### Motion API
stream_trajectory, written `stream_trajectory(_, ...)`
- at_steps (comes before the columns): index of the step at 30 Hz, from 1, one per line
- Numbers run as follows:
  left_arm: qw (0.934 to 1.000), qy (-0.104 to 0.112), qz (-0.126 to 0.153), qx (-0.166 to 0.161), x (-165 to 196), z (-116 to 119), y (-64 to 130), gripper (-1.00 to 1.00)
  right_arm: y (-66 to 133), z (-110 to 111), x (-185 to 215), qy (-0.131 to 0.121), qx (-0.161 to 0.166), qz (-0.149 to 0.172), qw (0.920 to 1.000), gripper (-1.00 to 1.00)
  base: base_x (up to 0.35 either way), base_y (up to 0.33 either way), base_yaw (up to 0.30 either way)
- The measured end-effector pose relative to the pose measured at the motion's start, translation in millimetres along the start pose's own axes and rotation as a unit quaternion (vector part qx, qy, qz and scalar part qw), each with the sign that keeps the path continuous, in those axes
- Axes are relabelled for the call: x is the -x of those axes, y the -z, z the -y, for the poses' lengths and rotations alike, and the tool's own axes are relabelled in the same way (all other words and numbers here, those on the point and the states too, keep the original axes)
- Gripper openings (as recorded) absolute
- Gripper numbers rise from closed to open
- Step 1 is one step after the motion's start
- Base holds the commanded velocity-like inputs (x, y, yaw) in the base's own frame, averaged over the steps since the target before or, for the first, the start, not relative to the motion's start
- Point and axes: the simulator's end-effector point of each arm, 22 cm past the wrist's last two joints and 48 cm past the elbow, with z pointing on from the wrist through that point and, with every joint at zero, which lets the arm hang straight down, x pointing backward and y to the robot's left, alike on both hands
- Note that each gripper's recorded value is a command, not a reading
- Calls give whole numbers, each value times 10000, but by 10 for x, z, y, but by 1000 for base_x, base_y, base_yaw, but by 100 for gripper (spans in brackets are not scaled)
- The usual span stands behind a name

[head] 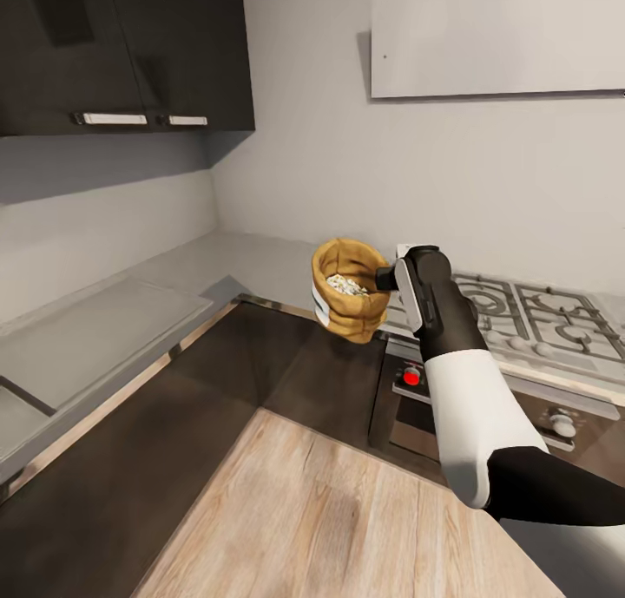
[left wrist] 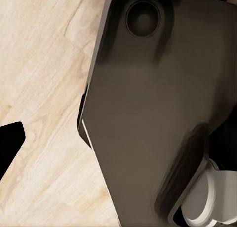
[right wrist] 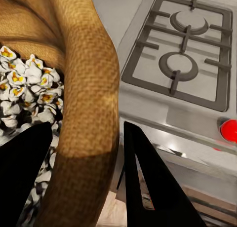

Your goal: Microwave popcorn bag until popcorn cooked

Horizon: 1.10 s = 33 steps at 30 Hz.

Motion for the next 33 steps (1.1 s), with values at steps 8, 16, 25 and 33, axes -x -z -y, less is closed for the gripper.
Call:
stream_trajectory(8,10000,3,62,-14,49,8,-2,100,-115,-52,-268,104,19,-393,9992,-100,0,0,0)
stream_trajectory(16,9999,6,120,-27,96,14,-3,100,-60,-46,-239,106,17,-378,9992,-100,0,0,0)
stream_trajectory(25,9998,10,195,-46,152,28,-3,100,19,-36,-174,95,16,-316,9995,-100,0,0,0)
stream_trajectory(33,9995,165,255,-49,200,32,-3,100,96,-28,-105,85,18,-246,9997,-100,0,0,-32)
